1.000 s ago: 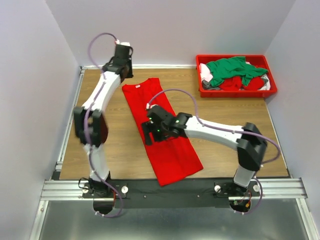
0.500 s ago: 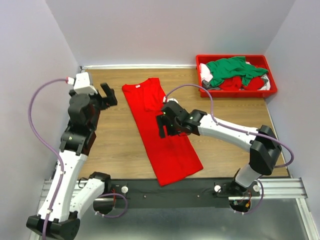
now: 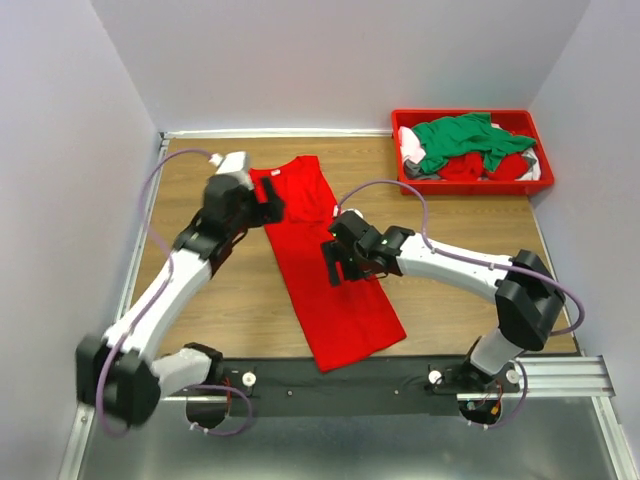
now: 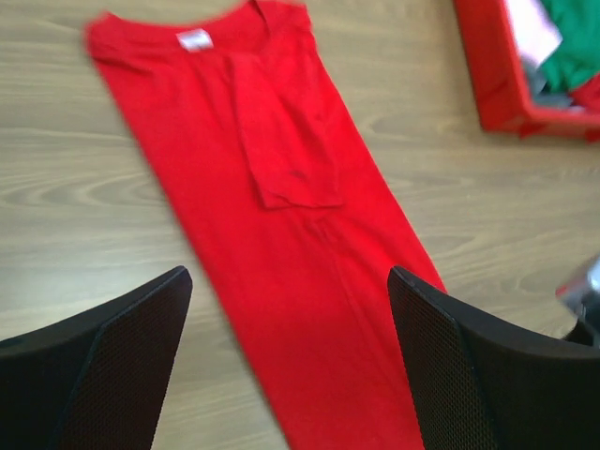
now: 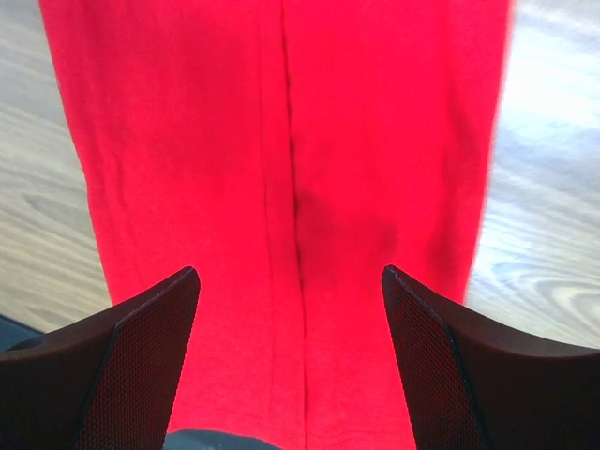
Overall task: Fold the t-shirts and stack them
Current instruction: Fold the tshirt
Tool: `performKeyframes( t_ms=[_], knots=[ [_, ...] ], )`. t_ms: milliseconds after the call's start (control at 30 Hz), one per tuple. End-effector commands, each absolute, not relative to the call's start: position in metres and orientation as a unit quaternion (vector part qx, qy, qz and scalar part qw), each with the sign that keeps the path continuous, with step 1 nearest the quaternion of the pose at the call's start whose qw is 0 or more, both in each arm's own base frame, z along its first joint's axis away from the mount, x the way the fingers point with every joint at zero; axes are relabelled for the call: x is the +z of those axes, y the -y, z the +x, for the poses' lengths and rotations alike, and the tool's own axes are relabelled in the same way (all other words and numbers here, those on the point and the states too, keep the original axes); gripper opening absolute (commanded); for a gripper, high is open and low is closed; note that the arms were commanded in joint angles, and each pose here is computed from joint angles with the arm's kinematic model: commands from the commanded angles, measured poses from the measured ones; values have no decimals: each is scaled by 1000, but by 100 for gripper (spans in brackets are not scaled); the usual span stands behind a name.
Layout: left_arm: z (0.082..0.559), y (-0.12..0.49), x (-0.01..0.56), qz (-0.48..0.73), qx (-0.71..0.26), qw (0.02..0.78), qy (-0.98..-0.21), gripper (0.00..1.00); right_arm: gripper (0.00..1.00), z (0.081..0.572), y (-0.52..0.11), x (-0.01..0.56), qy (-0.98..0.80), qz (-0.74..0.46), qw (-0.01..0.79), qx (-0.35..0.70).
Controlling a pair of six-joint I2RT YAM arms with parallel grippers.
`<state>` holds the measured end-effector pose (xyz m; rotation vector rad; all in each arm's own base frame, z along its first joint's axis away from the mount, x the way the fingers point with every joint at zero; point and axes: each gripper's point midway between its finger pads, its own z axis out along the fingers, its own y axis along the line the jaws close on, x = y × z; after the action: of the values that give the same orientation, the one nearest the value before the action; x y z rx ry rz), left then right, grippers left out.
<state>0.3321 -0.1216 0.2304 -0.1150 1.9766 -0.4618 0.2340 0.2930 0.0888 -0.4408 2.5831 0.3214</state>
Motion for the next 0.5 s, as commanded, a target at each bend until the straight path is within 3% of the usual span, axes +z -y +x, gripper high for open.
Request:
performKeyframes(
  t_ms=[0,233,467],
  knots=[
    [365,152,189,-40,-164,466,-868,93,86,214,-295,63,-958,-167,200,120],
    [427,178,130,-14,-109,394,-913,91,86,205,-301,44,-960,-181,183,109],
    [460,188,57,8,-65,321,-945,84,86,199,-303,29,-964,-184,168,97]
  ],
)
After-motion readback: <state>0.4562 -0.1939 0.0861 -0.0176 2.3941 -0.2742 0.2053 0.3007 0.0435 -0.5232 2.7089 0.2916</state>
